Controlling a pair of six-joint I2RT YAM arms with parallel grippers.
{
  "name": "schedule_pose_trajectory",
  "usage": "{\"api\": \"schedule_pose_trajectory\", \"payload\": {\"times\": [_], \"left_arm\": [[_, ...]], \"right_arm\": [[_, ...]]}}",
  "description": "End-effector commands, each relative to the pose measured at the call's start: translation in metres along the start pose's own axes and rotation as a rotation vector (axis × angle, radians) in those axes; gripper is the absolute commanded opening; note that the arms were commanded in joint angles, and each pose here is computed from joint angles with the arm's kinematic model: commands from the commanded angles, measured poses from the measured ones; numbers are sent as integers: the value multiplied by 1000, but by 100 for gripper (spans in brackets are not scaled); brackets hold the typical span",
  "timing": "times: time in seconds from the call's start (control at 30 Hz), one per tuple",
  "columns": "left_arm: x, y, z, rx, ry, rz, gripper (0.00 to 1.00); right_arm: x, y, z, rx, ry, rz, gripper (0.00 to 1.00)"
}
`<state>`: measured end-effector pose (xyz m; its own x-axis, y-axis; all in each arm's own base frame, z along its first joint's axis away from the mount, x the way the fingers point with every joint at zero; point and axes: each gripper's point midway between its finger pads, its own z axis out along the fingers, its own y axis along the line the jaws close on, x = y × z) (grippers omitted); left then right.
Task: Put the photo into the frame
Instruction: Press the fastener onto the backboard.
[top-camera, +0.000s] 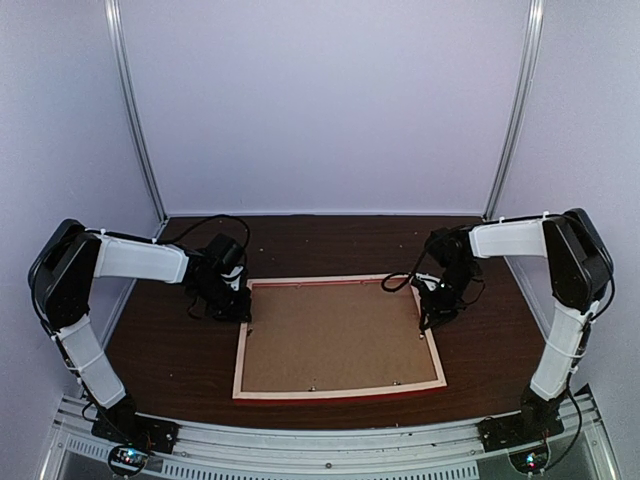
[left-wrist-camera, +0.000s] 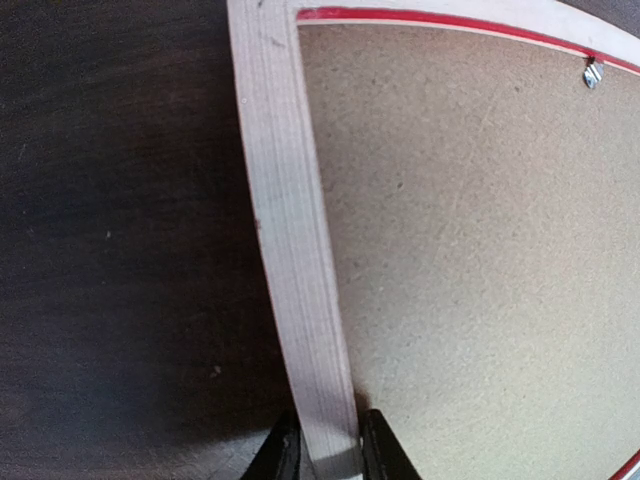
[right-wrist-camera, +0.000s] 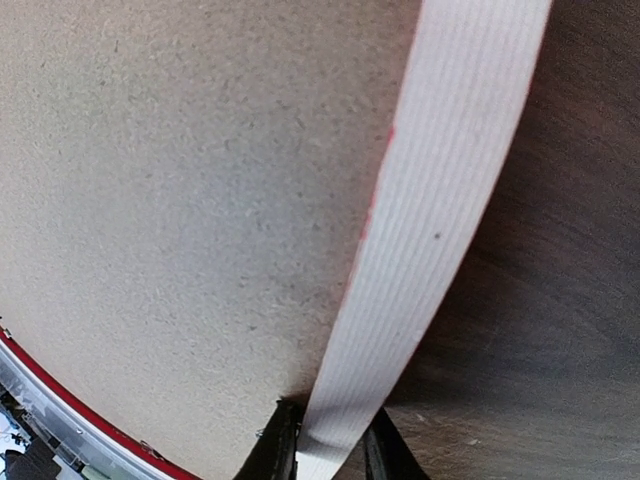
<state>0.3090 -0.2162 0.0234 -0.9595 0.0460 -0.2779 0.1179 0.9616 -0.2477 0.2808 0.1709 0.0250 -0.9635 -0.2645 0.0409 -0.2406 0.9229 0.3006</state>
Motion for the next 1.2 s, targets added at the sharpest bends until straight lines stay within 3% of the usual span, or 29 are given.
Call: {"api": "schedule_pose_trajectory", "payload": {"times": [0.0,0.27,0.5,0.77,1.17], "left_arm": [[10,4,6,-24,43,28,23],[10,4,8,-25,47,29,23],[10,4,9,-26,48,29,23],[10,4,10,-25,52,32,23],[7,4,7,-33,45,34,23]], "right_arm": [[18,0,16,16,88,-36,24],[8,11,14,-67,44,8,33],[25,-3,18,8,98,-4,36],[34,-16,23,79,143,-6,26],[45,-15,20,81,194,-54,21]]}}
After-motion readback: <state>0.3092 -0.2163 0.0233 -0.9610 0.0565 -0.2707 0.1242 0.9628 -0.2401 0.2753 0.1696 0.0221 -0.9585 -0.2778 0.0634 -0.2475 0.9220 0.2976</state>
